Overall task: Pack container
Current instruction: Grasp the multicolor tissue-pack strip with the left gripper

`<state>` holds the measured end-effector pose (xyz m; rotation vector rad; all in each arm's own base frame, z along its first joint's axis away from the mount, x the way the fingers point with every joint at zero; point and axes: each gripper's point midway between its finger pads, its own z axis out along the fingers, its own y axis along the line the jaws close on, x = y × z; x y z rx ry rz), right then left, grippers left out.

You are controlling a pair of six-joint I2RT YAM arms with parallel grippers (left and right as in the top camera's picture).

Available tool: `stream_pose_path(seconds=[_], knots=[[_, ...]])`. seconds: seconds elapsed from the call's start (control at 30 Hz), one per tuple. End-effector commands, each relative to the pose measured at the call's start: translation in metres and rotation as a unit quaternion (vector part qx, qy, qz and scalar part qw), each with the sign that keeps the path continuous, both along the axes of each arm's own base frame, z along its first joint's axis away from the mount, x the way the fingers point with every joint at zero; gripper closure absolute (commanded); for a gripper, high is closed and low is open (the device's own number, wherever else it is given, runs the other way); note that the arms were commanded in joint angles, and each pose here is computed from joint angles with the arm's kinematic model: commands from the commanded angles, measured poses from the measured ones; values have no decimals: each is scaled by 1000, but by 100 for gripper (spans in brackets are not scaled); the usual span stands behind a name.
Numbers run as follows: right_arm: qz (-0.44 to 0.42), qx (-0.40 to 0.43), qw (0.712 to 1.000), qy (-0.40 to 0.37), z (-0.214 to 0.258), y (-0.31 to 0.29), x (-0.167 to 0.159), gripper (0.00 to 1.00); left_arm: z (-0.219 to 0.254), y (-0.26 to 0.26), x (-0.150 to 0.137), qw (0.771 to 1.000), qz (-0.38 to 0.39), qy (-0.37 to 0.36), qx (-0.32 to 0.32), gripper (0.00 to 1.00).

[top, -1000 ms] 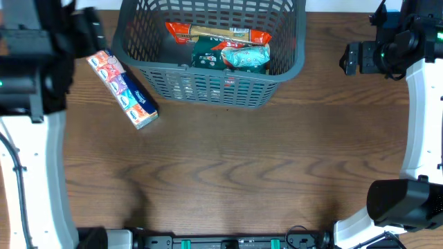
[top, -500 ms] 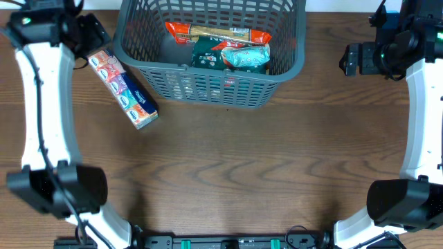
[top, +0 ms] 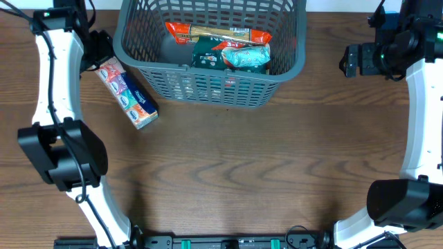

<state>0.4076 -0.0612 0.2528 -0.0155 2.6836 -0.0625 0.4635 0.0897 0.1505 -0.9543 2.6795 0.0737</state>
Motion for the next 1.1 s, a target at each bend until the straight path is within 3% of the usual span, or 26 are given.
stream_pose_path(seconds=[0.0,0.73,1.07], knots=[[7,-1,1000,1,-1,0,1,1,-20,-2,-1,1000,5,23,-12,2],[8,-1,1000,1,-1,0,1,1,-131,-31,-3,990,-25,129,-47,0],[8,-2,1000,1,-1,0,1,1,-149,-30,1,990,-27,133,-47,0]])
